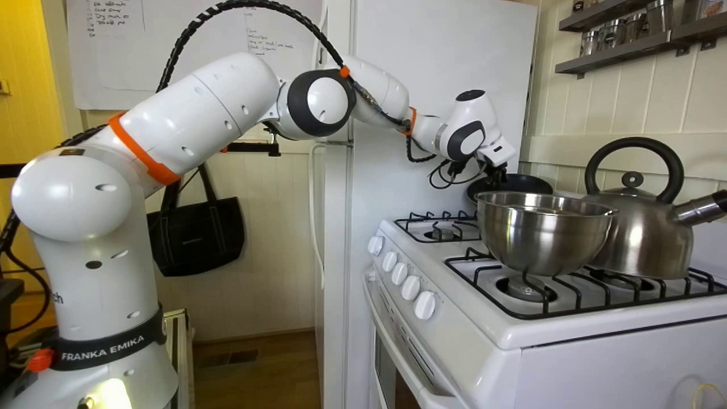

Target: Move the silver bowl to the right then move the pan forwards.

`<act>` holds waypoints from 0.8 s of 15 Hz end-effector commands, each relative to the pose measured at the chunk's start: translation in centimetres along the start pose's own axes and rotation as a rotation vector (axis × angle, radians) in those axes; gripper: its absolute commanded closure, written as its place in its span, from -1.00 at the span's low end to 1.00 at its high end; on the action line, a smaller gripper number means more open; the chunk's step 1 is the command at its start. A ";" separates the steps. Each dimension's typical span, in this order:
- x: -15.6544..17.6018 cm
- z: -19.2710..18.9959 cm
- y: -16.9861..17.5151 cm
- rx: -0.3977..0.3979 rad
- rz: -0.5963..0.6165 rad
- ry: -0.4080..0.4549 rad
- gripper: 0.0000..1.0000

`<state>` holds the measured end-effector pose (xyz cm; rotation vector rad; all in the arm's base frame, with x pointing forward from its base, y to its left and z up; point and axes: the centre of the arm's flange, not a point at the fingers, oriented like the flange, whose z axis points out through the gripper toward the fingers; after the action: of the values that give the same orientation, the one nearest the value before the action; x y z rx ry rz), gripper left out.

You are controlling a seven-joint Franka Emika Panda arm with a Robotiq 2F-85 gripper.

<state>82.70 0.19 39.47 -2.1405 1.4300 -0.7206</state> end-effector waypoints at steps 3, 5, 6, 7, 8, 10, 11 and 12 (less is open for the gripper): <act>0.9 2.6 0.4 -0.015 0.024 0.027 -1.00; 0.9 3.4 1.1 -0.063 0.035 0.028 -1.00; 0.9 3.7 1.5 -0.085 0.045 0.034 -1.00; 0.9 3.7 1.8 -0.106 0.054 0.039 -1.00; 0.9 4.0 2.0 -0.111 0.055 0.046 -1.00; 1.1 4.9 2.1 -0.086 0.045 0.056 -1.00; 1.1 5.3 2.0 -0.081 0.041 0.046 -1.00; 1.0 6.0 1.9 -0.070 0.031 0.039 -1.00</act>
<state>83.01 -1.54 35.06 -2.1675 1.5434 -0.6969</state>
